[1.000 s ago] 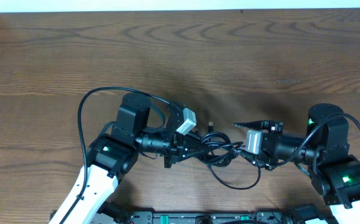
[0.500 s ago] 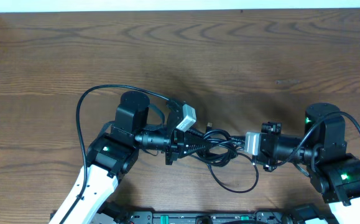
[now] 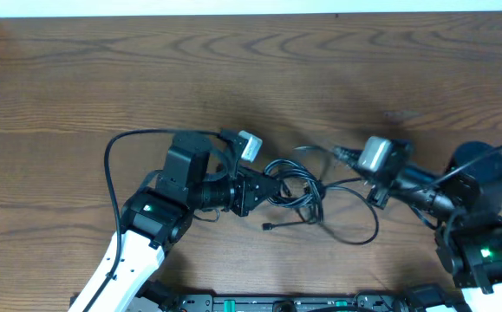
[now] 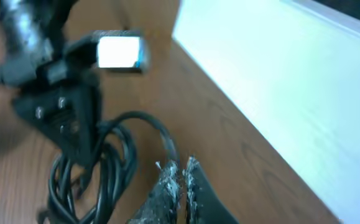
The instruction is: Untangle cables
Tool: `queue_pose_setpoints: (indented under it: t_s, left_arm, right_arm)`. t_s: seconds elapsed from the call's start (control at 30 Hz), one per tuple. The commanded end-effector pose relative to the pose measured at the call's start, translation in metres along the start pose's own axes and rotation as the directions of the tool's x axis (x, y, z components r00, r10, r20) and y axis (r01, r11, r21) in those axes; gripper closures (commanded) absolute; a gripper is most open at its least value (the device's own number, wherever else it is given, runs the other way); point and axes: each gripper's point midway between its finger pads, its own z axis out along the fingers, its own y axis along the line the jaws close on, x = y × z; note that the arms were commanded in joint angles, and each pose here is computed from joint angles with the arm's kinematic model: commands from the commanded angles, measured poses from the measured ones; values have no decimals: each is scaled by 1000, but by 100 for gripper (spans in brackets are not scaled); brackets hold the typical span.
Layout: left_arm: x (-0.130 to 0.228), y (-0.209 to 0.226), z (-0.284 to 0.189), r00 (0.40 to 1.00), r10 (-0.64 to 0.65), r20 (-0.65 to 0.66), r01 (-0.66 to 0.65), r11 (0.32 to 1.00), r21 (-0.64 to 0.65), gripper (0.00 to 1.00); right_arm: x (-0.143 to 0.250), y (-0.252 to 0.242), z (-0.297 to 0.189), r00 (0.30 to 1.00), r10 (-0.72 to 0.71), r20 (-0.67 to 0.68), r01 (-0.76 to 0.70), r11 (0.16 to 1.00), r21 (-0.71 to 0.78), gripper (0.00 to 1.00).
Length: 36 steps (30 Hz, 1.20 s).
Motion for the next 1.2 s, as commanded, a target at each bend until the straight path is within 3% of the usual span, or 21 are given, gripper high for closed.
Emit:
queue_pose_setpoints:
  t_s: [0.0, 0.13, 0.3, 0.37, 0.47, 0.53, 0.63, 0.73, 0.9, 1.17]
  left_arm:
    - [-12, 30, -8, 985, -142, 97, 158, 971, -181, 93]
    - [-12, 33, -8, 981, -166, 104, 184, 963, -195, 93]
    - [-10, 27, -7, 990, -119, 79, 131, 977, -165, 93]
    - [-9, 22, -6, 996, -73, 60, 81, 987, -141, 93]
    - [-9, 21, -6, 997, -45, 55, 52, 989, -140, 92]
    - [-9, 21, -6, 998, -27, 53, 34, 989, -141, 93]
    - [-9, 17, -6, 999, -10, 50, 16, 992, -121, 93]
    - [-10, -11, -4, 995, 98, 34, -99, 995, 27, 92]
    - [-12, -39, -7, 988, 152, 42, -157, 971, 178, 93]
    - [-11, -44, -8, 996, 82, 22, -85, 974, 210, 93]
  right_arm:
    - [-9, -23, -14, 984, 174, 28, -176, 973, 146, 99]
    - [-7, -37, -22, 967, 252, 44, -255, 938, 234, 99]
    - [-6, -37, -22, 973, 228, 32, -229, 945, 234, 96]
    - [-4, -33, -21, 977, 213, 18, -212, 953, 218, 75]
    - [-2, -26, -20, 975, 220, 9, -218, 959, 180, 24]
    - [0, -24, -20, 973, 229, 1, -226, 958, 177, 1]
    - [7, -24, -20, 969, 246, -25, -237, 953, 189, 1]
    - [21, -22, -21, 977, 195, -89, -175, 965, 194, 1]
    - [46, -24, -22, 973, 69, -220, -24, 980, 200, 1]
    - [49, -23, -15, 969, -30, -243, 69, 986, 155, 1]
